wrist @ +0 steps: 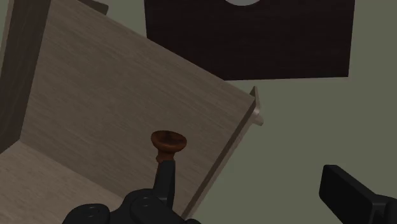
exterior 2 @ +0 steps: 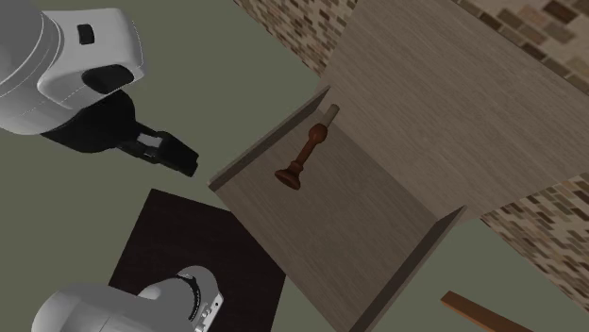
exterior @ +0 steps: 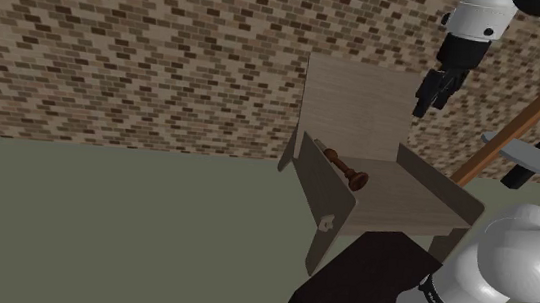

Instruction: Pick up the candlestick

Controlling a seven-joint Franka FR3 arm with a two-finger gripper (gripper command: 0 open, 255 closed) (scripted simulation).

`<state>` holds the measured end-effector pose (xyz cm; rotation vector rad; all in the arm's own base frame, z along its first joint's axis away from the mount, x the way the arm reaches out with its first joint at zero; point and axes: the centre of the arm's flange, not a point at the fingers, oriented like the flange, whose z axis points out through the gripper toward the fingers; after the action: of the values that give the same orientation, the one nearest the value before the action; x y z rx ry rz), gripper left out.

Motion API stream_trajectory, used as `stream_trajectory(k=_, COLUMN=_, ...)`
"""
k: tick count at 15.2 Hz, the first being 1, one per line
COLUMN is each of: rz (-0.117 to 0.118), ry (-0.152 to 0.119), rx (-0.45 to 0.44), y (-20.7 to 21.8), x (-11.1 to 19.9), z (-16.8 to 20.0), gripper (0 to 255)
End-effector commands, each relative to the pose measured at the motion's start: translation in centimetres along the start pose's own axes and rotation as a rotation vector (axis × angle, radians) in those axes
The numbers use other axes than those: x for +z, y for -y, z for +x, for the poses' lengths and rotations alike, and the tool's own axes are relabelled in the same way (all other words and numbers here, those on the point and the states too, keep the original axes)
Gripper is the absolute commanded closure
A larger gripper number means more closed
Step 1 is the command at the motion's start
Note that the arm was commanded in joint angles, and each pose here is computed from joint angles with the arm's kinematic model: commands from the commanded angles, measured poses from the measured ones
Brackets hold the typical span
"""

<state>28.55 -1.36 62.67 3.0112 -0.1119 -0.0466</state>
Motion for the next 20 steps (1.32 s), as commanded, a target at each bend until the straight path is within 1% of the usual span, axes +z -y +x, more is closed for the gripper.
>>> stream_trajectory(k=1, rz=0.000, ry=0.000, rx=0.000, y=0.0, x=0.0, z=0.0, gripper=0)
stream_trajectory(k=20, rz=0.026, ry=0.028, rx=0.093, y=-6.7, x=19.6, z=14.7, gripper=0)
